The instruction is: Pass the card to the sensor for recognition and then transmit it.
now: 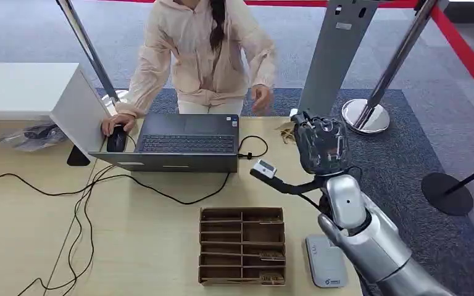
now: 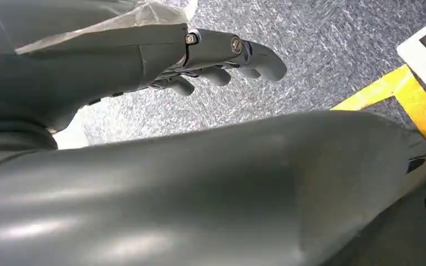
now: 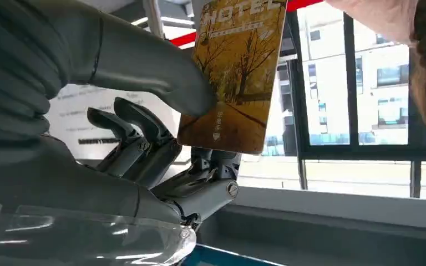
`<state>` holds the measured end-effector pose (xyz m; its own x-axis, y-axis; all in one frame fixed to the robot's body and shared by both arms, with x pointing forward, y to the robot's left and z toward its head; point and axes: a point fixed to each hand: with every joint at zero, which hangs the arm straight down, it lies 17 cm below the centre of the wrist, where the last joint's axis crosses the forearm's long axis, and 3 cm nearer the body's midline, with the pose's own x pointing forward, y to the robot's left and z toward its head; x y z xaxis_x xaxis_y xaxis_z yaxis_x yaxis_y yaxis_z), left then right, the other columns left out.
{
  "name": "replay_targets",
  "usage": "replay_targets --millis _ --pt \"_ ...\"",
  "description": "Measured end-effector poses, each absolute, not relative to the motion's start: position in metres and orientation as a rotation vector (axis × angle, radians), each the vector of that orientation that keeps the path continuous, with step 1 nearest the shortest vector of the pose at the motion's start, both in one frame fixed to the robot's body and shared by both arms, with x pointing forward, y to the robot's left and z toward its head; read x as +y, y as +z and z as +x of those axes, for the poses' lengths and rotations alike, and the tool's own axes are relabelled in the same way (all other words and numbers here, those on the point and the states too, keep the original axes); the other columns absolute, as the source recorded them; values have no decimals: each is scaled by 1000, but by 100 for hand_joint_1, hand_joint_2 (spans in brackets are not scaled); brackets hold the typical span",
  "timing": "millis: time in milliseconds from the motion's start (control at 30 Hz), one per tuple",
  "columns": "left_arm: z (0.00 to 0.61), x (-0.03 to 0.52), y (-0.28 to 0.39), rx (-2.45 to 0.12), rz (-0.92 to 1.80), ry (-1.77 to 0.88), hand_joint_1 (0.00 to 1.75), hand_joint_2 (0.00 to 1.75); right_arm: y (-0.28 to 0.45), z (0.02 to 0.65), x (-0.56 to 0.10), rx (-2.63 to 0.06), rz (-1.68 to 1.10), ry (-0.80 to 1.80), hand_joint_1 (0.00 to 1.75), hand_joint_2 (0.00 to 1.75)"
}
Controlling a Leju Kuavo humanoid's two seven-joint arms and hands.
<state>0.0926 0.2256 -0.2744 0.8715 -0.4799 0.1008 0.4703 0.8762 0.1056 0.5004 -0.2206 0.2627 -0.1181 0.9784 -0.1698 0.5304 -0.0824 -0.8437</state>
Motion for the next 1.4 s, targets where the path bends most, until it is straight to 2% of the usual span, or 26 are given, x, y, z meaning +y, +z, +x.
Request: replay_targets --millis 267,500,833,1400 --pt "92 226 -274 -124 78 -489 0 0 287 500 -240 -1680 -1666 1045 175 175" --pt "94 225 -274 -134 73 -482 0 0 284 504 -260 -1588 -1727 1118 175 175" --pt "92 227 -275 -123 73 -455 0 0 214 495 -312 -1346 -1724 1269 175 175" --pt "92 230 -275 -115 80 -410 0 0 150 450 -415 -1123 -1667 1099 175 175"
